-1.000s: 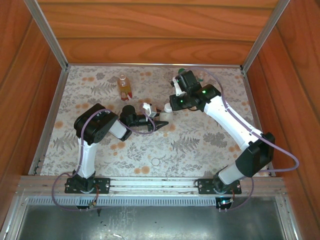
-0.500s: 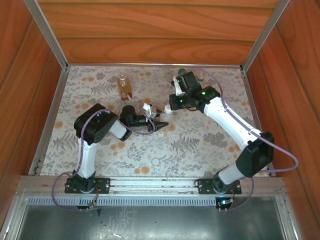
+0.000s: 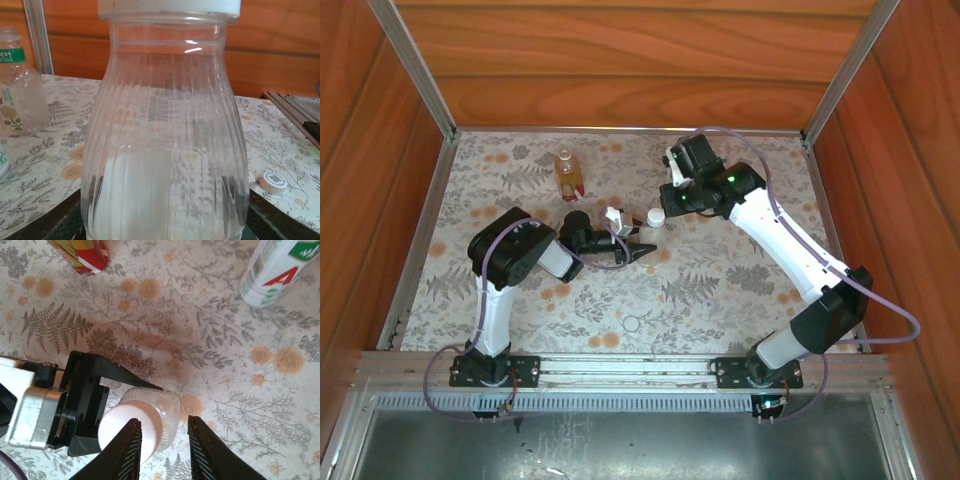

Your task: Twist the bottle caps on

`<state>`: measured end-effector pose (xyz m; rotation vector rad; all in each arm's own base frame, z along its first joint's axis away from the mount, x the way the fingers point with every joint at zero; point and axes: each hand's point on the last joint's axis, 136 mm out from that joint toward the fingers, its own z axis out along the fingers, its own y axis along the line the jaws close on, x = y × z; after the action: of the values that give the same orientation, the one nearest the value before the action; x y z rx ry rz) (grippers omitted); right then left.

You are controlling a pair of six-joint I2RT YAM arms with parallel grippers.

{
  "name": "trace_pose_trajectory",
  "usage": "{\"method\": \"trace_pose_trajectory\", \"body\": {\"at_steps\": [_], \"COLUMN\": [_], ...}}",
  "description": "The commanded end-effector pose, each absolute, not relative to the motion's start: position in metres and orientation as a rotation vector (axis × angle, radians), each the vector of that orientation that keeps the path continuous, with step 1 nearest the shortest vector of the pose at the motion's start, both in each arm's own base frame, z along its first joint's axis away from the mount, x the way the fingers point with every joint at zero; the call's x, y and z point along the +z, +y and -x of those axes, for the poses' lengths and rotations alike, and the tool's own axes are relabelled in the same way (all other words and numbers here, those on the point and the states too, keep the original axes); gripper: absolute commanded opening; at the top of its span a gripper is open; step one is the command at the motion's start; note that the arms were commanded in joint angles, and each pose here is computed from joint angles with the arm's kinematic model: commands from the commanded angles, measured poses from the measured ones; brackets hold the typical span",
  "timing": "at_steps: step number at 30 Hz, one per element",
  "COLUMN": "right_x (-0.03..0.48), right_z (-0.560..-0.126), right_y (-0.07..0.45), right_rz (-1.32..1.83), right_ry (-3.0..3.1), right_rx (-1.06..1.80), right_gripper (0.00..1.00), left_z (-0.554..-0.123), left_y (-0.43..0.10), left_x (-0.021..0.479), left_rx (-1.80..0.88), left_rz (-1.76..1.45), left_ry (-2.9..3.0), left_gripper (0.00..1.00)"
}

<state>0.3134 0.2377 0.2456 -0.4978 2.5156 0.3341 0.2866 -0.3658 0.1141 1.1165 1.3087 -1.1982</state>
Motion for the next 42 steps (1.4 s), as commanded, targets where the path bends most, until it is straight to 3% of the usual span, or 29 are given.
{"method": "trace_pose_trajectory", "body": {"at_steps": [1, 8, 11, 19, 26, 36, 42], "right_x": [0.241, 0.235, 0.228, 0.221, 0.21, 0.211, 0.207], "right_z": [-0.313, -0.303, -0.303, -0.299, -0.298, -0.277, -0.266], "right_y": [0.232, 0.256, 0.258, 0.263, 0.263, 0.277, 0.284], "right_rz": [0.534, 0.607, 0.606, 0.622, 0.683, 1.057, 1.276], "right_ry": [2.533, 2.548, 2.567, 2.607, 2.632, 2.522, 2.355], "right_rx": [0.232, 0.251, 0.218, 0.218, 0.2, 0.479, 0.662], "right_gripper": [0.34, 0.55, 0.59, 0.53, 0.42, 0.39, 0.43], "left_z": [-0.285, -0.286, -0.285, -0.285, -0.283, -0.28, -0.282], "left_y": [-0.364, -0.364, -0.364, -0.364, -0.363, -0.359, -0.356], "left_x": [0.11, 0.11, 0.11, 0.11, 0.109, 0.111, 0.113], "left_rx": [-1.214, -1.211, -1.211, -1.21, -1.212, -1.226, -1.236], "left_rz": [-1.115, -1.112, -1.113, -1.113, -1.117, -1.116, -1.104], "left_ry": [1.33, 1.33, 1.329, 1.331, 1.331, 1.337, 1.346], "left_gripper": [0.61, 0.61, 0.61, 0.61, 0.61, 0.61, 0.61]}}
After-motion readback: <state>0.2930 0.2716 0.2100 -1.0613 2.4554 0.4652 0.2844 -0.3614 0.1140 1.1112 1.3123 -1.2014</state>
